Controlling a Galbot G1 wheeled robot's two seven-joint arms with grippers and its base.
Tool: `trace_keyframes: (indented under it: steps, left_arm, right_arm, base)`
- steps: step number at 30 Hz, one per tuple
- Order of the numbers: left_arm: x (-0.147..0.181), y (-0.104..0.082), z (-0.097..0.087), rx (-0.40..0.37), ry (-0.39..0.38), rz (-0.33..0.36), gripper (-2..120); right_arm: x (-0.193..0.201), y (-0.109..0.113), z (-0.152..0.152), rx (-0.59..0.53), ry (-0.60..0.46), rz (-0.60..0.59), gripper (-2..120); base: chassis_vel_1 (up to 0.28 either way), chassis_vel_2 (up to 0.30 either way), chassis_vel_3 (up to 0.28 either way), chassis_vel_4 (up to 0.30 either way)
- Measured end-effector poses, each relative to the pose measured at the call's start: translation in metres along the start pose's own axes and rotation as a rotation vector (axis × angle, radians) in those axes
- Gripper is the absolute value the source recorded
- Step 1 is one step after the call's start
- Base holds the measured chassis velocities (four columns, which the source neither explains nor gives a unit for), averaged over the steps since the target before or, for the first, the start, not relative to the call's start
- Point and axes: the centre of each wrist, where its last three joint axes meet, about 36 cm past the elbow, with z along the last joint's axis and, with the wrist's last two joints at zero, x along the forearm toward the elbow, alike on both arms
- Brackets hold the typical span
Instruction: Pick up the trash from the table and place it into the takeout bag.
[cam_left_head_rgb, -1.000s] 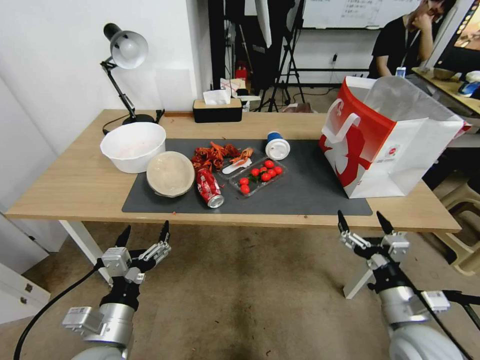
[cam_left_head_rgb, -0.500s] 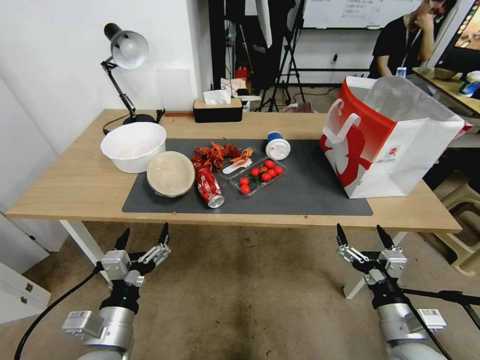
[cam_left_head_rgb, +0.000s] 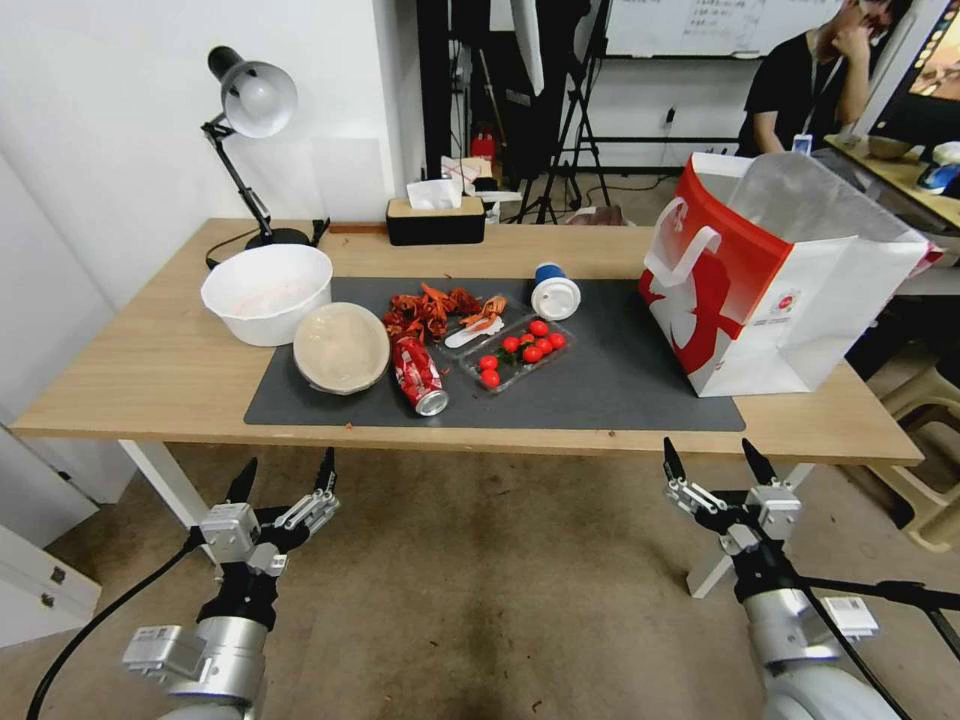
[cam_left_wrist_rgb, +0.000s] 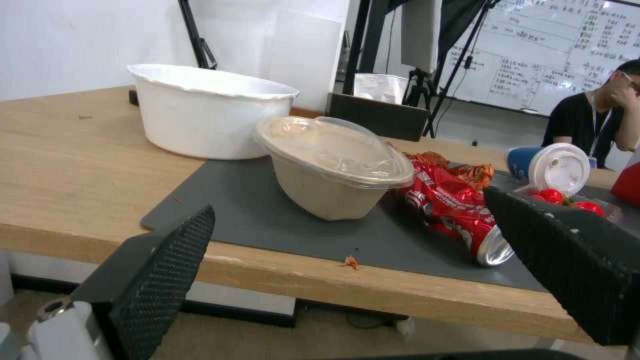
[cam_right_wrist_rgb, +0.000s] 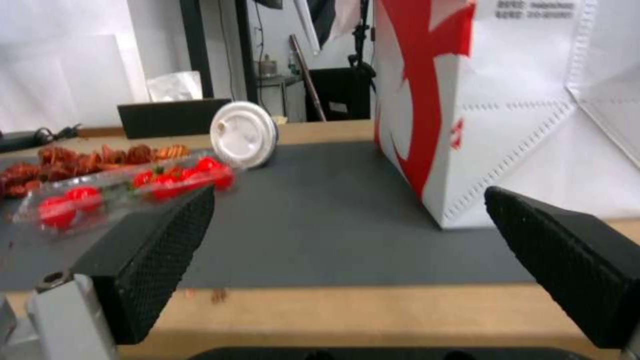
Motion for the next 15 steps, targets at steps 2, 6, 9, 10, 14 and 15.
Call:
trace_keyframes:
  steps: [2, 6, 9, 10, 14, 15]
  left_arm:
    - [0.0, 0.0, 0.001, -0.001, 0.001, 0.0, 100]
    - [-0.001, -0.001, 0.0, -0.002, 0.003, 0.001, 100]
    - [-0.002, -0.002, -0.002, -0.005, 0.004, 0.006, 100]
    - [-0.005, -0.002, -0.003, -0.009, 0.006, 0.014, 100]
    - [-0.005, -0.003, -0.007, -0.016, 0.007, 0.032, 100]
    - [-0.005, -0.003, -0.007, -0.016, 0.007, 0.032, 100]
  right_arm:
    - [-0.007, 0.001, -0.002, -0.001, -0.008, -0.004, 100]
    - [-0.027, 0.003, -0.012, 0.0, -0.028, -0.015, 100]
    - [-0.046, 0.004, -0.026, 0.003, -0.042, -0.026, 100]
    - [-0.052, 0.005, -0.032, 0.006, -0.049, -0.026, 100]
    - [-0.065, 0.01, -0.042, 0.016, -0.056, -0.04, 100]
    - [-0.065, 0.01, -0.042, 0.016, -0.056, -0.04, 100]
  base:
    - [0.0, 0.0, 0.0, 0.0]
    - [0.0, 0.0, 0.0, 0.0]
    - [0.0, 0.0, 0.0, 0.0]
    - [0.0, 0.0, 0.0, 0.0]
    - [0.0, 0.0, 0.0, 0.0]
    - [0.0, 0.0, 0.0, 0.0]
